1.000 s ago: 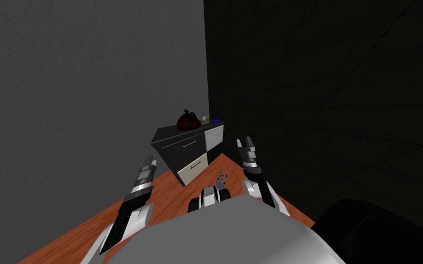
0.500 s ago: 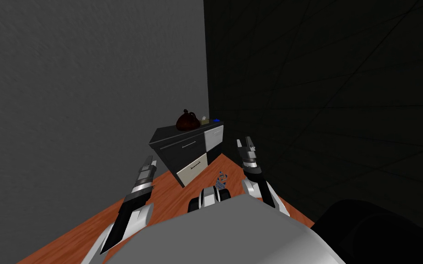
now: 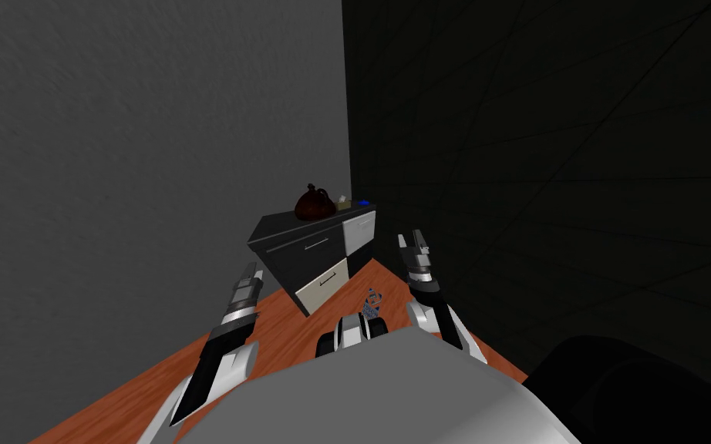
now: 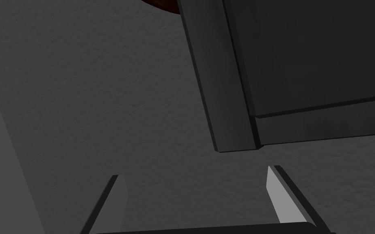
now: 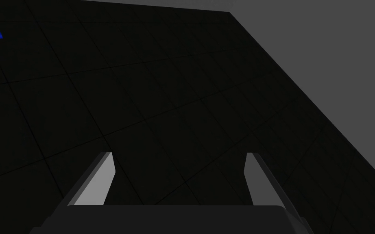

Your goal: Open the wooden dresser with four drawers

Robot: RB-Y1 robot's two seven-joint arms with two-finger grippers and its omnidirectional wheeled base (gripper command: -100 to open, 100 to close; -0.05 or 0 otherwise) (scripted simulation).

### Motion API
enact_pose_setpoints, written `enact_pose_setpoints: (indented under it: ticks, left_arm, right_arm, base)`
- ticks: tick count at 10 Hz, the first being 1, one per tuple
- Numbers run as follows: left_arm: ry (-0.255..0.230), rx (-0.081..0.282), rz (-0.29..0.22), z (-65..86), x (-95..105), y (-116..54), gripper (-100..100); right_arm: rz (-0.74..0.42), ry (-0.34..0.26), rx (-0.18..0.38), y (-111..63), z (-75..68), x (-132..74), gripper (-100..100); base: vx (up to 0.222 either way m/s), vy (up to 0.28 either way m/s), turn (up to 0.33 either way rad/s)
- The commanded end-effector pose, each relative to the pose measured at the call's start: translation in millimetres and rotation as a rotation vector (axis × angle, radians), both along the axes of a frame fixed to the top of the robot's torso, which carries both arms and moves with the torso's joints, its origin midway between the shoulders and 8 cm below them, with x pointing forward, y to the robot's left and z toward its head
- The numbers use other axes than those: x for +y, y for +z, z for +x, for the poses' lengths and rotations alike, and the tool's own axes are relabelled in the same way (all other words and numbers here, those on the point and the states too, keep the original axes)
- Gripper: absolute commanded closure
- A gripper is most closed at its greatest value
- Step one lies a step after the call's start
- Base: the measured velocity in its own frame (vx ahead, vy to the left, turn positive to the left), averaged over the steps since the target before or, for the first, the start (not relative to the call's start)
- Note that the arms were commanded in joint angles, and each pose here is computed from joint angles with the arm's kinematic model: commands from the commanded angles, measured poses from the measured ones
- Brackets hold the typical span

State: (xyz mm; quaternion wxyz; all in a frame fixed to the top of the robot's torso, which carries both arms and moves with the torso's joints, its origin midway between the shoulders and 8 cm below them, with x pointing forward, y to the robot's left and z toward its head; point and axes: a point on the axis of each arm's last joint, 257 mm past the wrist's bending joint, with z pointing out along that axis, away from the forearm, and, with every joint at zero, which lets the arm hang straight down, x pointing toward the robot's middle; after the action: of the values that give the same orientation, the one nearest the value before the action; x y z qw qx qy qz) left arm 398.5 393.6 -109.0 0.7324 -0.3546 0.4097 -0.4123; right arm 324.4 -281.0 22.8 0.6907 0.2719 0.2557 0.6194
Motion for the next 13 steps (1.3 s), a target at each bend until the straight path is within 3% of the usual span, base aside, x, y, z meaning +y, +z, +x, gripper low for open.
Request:
enact_pose_setpoints:
  ticks: [1, 13]
  left_arm:
    - [0.003, 0.002, -0.004, 0.2, 0.9, -1.3, -100]
    - [0.027, 0.023, -0.042, 2.1, 9.7, -11.9, -100]
  right_arm:
    - [0.0, 0.0, 0.0, 0.0, 0.0, 0, 0]
    - [0.0, 0.0, 0.0, 0.0, 0.0, 0, 0]
  base:
    - [0.021, -0.017, 0.007]
    - [0.025, -0.03, 0.014]
